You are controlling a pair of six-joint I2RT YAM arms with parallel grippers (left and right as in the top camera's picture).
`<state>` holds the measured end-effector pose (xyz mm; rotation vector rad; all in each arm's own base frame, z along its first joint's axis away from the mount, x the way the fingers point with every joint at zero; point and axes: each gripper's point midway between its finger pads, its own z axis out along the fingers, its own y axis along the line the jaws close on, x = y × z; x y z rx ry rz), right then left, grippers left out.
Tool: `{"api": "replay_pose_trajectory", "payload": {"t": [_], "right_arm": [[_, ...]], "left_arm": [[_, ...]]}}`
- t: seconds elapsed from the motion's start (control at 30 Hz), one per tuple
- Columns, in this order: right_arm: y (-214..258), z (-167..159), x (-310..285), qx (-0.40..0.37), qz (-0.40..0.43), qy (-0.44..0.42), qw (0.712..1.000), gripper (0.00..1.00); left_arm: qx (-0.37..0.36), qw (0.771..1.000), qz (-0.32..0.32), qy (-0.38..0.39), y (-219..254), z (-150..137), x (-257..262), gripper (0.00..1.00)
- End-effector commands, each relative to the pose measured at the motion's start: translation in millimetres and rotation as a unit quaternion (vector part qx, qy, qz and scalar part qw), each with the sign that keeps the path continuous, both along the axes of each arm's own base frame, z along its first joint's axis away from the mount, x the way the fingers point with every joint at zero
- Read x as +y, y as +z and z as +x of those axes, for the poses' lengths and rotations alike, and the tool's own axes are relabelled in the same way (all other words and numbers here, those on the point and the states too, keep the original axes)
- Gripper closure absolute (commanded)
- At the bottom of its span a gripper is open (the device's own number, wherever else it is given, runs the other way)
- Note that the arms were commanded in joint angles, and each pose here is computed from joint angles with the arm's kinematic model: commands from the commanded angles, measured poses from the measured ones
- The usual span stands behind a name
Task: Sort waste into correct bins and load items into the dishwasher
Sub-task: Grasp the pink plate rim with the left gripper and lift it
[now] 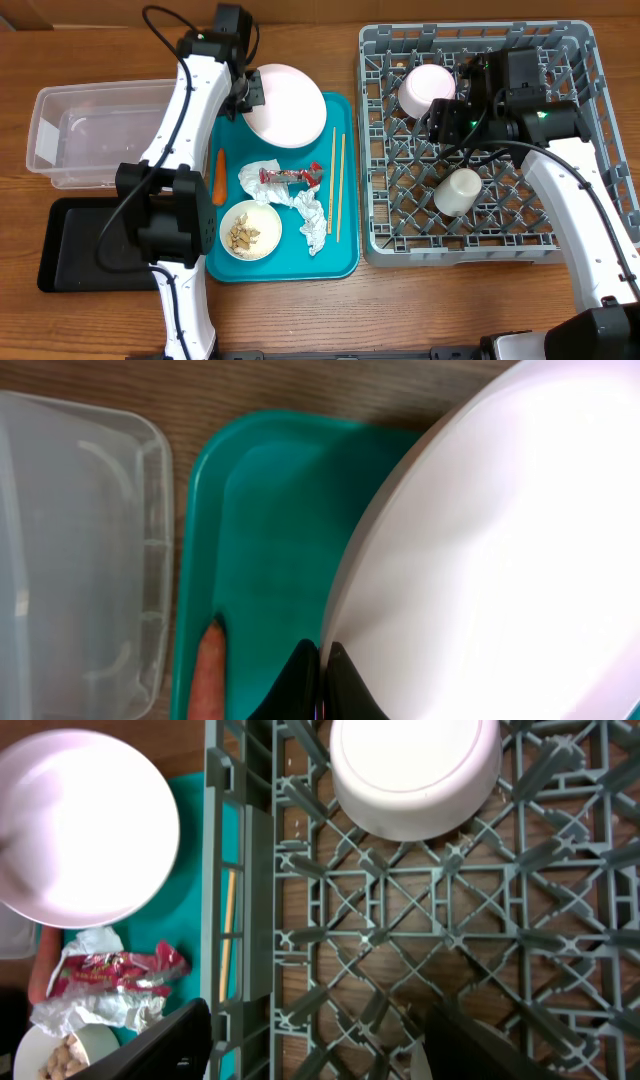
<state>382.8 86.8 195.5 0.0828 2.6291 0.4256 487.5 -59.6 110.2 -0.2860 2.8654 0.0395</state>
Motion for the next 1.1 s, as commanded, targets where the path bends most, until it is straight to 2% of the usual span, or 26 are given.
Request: {"api": "replay_pose_trajectory", "payload": {"t": [0.0, 0.17, 0.37, 0.5, 0.83, 1.07], "right_arm": [[-3, -1, -1, 0.004, -0.002, 0.001, 1.0, 0.29], [-1, -4, 8, 0.008, 0.021, 0.014, 1.0, 0.26], [5, -10, 29, 0.015, 0.078, 0.047, 0.996, 0.26], [9, -16, 39, 0.025, 0.109, 0.061, 0.992, 0.27], [16, -22, 53, 0.03, 0.15, 0.085, 0.985, 0.26], [22, -22, 59, 0.026, 0.171, 0.097, 0.98, 0.28]], "left_arm": [[-0.021, 1.0, -0.001, -0.004, 27, 4, -2, 0.96], [-0.028, 0.999, -0.038, -0.019, 54, -3, -15, 0.96], [-0.039, 0.984, -0.148, -0.094, 93, -21, -56, 0.96], [-0.034, 0.974, -0.192, -0.119, 111, -38, -70, 0.96], [0.014, 0.969, -0.192, -0.155, 113, -74, -90, 0.96], [0.015, 0.964, -0.192, -0.182, 114, -80, -112, 0.96]]}}
